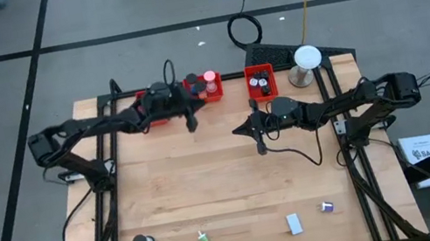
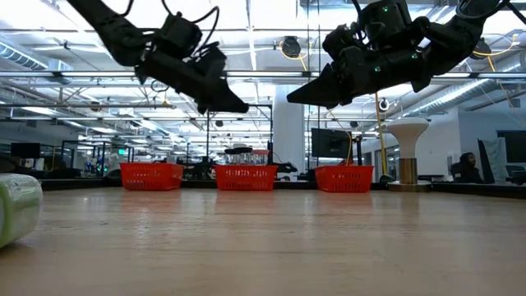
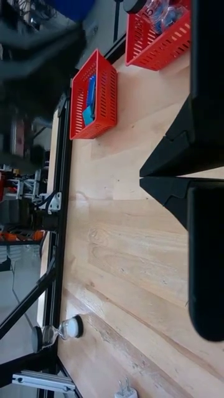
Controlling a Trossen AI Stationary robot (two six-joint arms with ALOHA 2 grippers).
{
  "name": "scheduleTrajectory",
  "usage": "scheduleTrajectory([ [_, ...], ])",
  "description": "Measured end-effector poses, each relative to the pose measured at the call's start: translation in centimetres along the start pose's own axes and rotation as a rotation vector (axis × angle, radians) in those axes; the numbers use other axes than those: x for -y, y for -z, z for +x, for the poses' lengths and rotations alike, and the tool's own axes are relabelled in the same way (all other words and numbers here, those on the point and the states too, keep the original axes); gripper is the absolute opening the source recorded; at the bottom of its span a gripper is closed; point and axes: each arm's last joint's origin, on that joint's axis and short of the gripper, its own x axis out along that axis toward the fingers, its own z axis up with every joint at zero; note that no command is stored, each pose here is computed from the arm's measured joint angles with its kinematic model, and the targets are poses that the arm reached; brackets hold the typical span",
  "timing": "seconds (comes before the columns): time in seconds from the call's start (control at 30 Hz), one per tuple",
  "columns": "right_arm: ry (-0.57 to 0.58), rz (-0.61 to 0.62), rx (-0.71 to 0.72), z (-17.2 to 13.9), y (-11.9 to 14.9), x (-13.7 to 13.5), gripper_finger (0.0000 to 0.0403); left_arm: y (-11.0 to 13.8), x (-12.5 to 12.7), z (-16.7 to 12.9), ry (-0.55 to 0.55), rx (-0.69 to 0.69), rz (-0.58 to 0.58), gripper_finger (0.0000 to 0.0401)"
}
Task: Pick & Place Office items
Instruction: Put the white timer into the left orange basket
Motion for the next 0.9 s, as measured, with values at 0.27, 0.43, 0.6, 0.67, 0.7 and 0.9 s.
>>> scheduleTrajectory([
  [0.27, 0.0, 0.147, -0.003, 0.0, 0.0, 0.0, 0.0004, 2.2, 3.4, -1.4, 0.158, 0.041, 0.01, 0.0008],
  [0.43, 0.001, 0.16, -0.003, 0.0, 0.0, 0.0, 0.0004, 3.6, 5.3, -2.3, 0.202, 0.201, 0.045, 0.0013],
  [0.6, 0.002, 0.275, 0.007, 0.0, -0.1, 0.0, 0.0004, 4.1, 6.4, -2.9, 0.238, 0.269, 0.022, 0.0014],
  [0.67, 0.004, 0.304, 0.012, -0.1, -0.2, 0.0, 0.0004, 4.3, 6.7, -2.9, 0.248, 0.255, 0.03, 0.0014],
  [0.7, 0.005, 0.316, 0.013, -0.2, -0.4, 0.0, 0.0004, 4.3, 6.8, -2.8, 0.252, 0.253, 0.033, 0.0014],
  [0.9, 0.162, 0.334, -0.089, -1.1, -0.2, -0.8, 0.0001, 4.3, 7.4, -2.9, 0.276, 0.252, 0.031, 0.0015],
])
